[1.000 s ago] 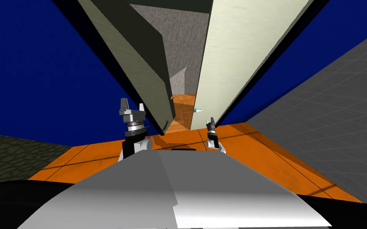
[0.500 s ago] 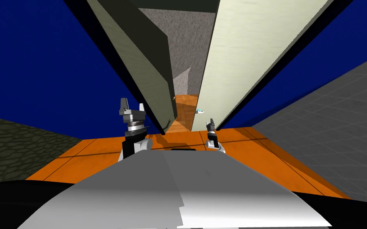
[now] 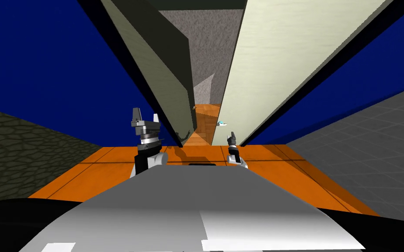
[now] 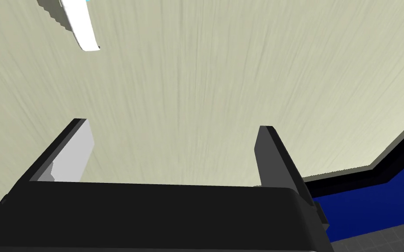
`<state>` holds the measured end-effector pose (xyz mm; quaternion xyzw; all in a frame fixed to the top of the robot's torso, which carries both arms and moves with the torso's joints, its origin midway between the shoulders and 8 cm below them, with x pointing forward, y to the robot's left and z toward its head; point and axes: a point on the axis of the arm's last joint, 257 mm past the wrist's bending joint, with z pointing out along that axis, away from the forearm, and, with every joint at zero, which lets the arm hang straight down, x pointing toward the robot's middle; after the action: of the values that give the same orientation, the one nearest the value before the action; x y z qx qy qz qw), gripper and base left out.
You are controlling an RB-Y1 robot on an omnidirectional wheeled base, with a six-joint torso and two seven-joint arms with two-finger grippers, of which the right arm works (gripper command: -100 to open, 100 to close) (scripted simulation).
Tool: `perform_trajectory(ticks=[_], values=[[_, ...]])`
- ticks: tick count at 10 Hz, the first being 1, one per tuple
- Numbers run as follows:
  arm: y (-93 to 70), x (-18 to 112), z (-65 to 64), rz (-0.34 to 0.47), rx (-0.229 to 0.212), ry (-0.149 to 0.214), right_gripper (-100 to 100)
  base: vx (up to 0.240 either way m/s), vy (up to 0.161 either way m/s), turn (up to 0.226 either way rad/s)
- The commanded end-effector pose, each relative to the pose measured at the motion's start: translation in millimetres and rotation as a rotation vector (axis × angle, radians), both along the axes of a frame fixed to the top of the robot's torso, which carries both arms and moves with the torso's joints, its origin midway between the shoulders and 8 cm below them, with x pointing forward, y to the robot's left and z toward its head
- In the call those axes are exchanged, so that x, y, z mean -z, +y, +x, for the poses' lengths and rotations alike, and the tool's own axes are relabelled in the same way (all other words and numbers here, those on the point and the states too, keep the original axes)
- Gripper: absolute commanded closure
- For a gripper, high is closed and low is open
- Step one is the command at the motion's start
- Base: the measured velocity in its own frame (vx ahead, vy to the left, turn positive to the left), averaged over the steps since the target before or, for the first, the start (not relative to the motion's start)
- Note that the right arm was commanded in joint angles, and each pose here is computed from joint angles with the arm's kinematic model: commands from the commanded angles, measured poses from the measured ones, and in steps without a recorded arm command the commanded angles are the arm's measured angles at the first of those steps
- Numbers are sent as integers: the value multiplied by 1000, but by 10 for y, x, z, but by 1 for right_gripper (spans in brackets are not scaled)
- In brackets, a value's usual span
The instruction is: Push the door open
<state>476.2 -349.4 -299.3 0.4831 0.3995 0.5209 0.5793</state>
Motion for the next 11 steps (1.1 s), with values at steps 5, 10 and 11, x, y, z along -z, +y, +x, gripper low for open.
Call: perform_trajectory(ticks=[5, 10, 11], values=[[-92, 255, -3, -2, 18, 56, -100, 35, -54, 121], [-211, 547, -21, -3, 41, 124, -100, 34, -73, 142], [-231, 602, -31, -3, 45, 137, -100, 45, -83, 145]])
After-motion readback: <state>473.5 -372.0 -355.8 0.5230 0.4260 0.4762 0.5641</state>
